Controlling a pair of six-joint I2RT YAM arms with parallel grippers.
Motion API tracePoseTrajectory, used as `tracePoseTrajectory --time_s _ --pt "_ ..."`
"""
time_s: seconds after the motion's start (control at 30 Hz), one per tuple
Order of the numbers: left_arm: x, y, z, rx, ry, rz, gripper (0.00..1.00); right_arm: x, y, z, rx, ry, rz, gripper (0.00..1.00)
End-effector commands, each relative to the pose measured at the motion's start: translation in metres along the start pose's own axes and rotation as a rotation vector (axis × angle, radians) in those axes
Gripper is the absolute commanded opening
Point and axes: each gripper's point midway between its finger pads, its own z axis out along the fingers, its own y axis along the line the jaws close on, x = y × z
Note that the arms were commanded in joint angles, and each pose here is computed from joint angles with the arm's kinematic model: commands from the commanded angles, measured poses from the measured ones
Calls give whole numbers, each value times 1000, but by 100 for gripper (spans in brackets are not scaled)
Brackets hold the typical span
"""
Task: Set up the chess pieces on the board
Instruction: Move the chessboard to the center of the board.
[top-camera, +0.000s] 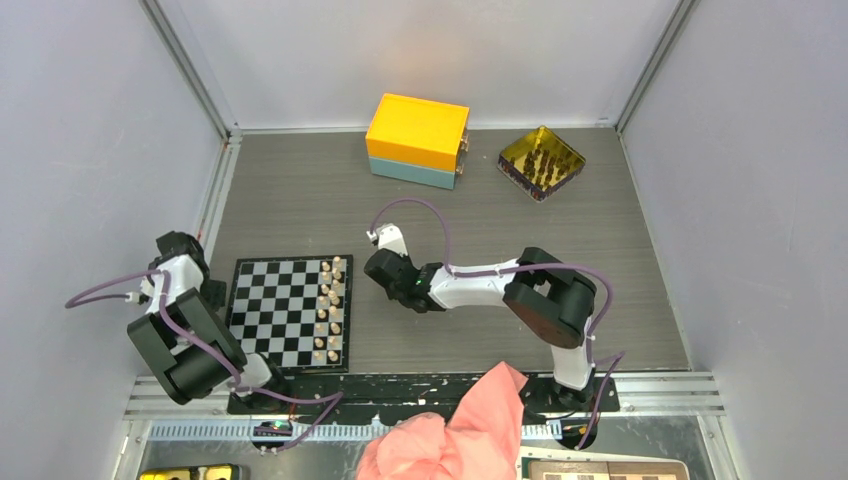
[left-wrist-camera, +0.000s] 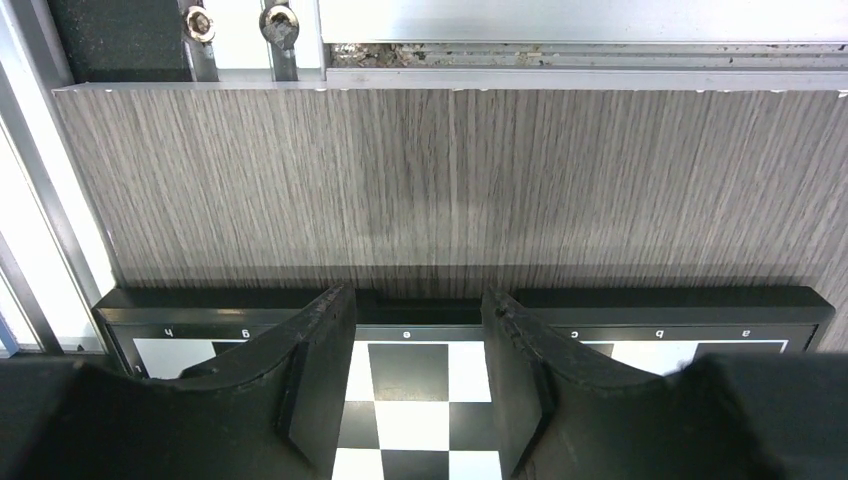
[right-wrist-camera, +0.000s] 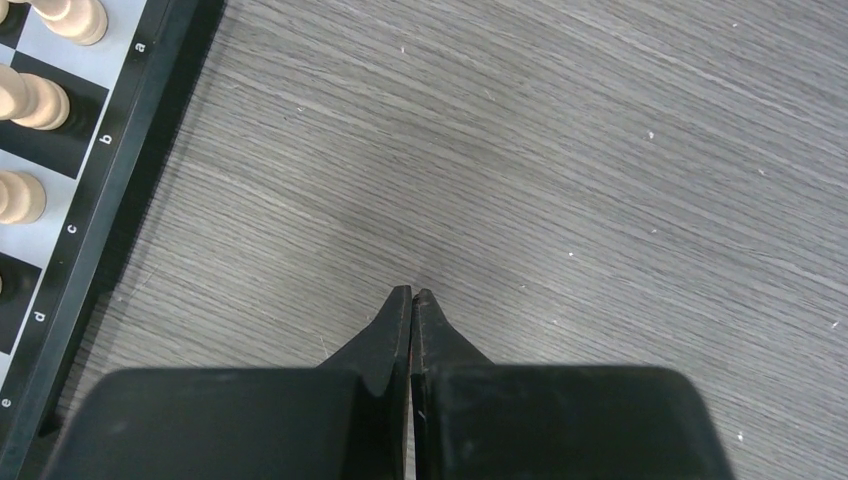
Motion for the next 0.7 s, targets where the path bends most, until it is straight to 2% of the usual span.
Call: tracePoseTrajectory --time_s 0.0,0.1,0.67 --pt "-7 -3 -1 30 -35 -9 50 -23 15 3 -33 -62 31 0" --pt "-4 1 0 33 -38 -9 46 -19 17 8 -38 -56 46 0" --pt "22 7 11 44 12 12 39 3 50 25 -148 -26 96 0"
